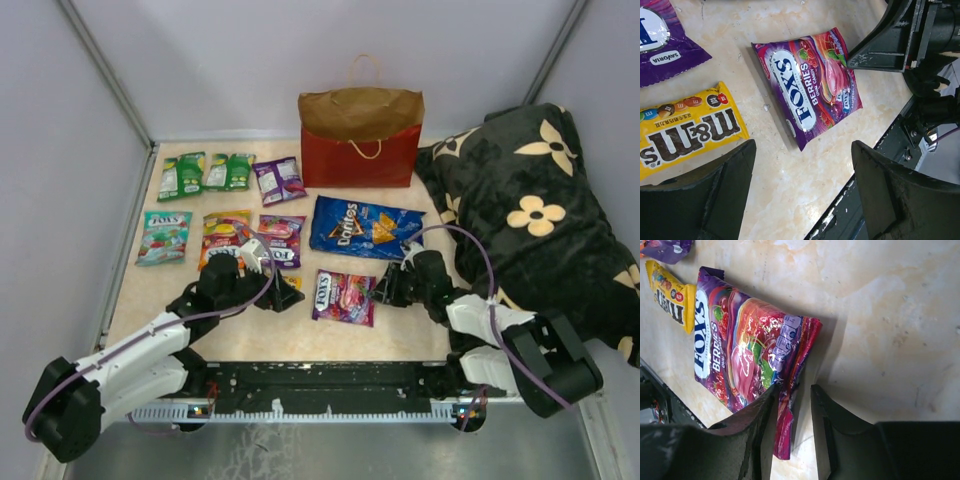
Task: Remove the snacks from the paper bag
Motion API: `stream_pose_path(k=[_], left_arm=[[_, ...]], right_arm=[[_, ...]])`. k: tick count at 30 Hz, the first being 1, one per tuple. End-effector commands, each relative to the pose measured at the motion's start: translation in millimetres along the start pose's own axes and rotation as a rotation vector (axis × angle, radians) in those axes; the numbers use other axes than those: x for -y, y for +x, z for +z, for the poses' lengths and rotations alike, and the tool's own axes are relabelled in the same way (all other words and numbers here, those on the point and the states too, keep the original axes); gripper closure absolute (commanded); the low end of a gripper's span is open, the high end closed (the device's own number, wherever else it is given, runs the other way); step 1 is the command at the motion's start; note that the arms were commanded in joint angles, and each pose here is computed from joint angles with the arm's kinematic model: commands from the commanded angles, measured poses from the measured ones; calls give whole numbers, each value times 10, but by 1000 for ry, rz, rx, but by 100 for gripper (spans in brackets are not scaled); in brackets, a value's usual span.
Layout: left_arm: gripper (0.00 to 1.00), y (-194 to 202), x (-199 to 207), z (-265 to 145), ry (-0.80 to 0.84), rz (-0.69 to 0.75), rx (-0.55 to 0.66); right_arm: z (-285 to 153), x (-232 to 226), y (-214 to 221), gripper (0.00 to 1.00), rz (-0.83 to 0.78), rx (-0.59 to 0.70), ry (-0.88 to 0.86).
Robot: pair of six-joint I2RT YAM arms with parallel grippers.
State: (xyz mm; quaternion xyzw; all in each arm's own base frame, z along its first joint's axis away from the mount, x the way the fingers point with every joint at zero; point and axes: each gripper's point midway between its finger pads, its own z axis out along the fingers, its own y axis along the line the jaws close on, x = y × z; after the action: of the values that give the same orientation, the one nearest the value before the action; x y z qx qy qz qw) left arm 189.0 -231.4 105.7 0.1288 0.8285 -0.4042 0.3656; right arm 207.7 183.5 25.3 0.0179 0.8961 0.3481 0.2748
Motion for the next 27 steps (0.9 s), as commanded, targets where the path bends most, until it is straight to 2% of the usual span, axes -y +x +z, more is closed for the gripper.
stream_pose_path(k=[1, 5, 6, 12, 14, 16, 21, 24, 27], left_arm=[[18, -195, 125, -45, 33, 23, 47], [17, -262, 103, -76, 5, 46, 59], [18, -268, 96, -77, -1, 50, 57], [19, -383, 139, -128, -16, 73, 67], [19, -495, 188, -186, -22, 85, 95], [19, -612, 248, -261, -25, 94, 132], [17, -985, 397, -525, -49, 123, 261], [13, -1349, 475, -774, -114, 180, 362], [10, -1600, 536, -952, -161, 216, 426]], right_arm=[[110, -158, -153, 69, -47, 31, -46], [130, -144, -198, 98, -52, 36, -25], [119, -140, -216, 100, -58, 38, -15], [-35, -460, -422, 100, -81, 73, -87], [-100, -650, -484, 100, -142, 68, -80], [-121, -941, -495, 100, -237, 53, -73], [-208, -1883, -491, 100, -383, 18, -221], [-343, -2382, -517, 100, -412, 40, -356], [-487, -2599, -583, 100, -397, 87, -453]])
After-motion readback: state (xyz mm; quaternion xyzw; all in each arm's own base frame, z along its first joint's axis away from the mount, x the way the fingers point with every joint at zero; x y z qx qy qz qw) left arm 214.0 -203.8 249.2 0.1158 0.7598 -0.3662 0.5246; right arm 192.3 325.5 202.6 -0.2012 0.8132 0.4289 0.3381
